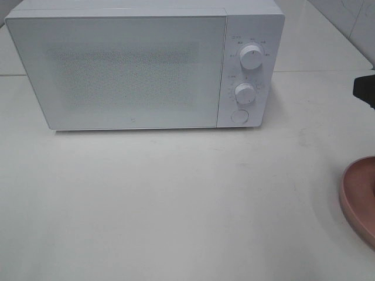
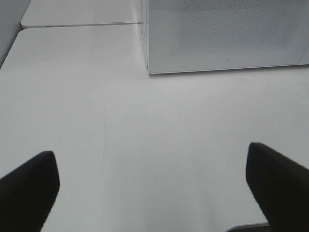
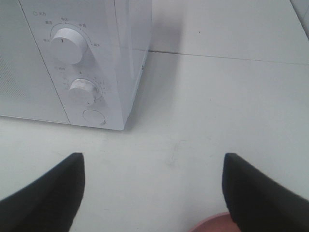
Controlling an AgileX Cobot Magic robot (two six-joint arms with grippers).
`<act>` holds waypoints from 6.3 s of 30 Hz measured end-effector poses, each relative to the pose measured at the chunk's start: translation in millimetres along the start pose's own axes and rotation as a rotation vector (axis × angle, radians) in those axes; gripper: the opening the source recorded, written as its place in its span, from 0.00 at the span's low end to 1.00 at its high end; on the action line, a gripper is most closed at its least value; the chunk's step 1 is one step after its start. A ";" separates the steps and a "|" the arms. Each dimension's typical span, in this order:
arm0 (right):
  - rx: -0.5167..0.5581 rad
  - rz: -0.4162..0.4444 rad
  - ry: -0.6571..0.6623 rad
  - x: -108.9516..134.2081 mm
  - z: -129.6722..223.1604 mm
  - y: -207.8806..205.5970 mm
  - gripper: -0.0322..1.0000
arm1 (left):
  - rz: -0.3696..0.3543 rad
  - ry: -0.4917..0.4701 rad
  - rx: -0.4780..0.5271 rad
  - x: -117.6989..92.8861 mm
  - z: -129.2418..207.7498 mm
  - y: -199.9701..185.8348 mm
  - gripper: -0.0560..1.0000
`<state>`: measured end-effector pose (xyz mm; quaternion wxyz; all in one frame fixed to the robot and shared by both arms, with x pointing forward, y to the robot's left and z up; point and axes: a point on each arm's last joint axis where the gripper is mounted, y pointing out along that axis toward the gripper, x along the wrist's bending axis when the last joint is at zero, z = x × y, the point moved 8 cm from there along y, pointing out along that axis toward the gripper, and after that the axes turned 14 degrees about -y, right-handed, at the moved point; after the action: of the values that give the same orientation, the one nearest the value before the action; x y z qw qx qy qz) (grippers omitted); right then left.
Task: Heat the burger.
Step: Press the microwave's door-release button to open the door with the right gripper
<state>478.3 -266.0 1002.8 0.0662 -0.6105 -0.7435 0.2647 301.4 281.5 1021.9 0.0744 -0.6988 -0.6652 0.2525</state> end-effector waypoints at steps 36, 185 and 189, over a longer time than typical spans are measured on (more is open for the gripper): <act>-0.263 0.087 0.006 54.4 28.3 92.6 0.77 | 0.000 0.000 0.000 0.0 0.0 0.0 0.97; -0.093 0.057 1.652 118.7 53.2 253.0 0.05 | 0.000 0.000 0.000 0.0 0.0 0.0 0.97; -0.095 0.067 1.653 117.8 53.2 254.3 0.05 | 0.000 0.000 0.000 0.0 0.0 0.0 0.97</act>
<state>648.8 -142.5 810.3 0.5575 -0.6324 -0.4469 -0.2993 301.4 281.5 1021.9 0.0744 -0.6988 -0.6652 0.2525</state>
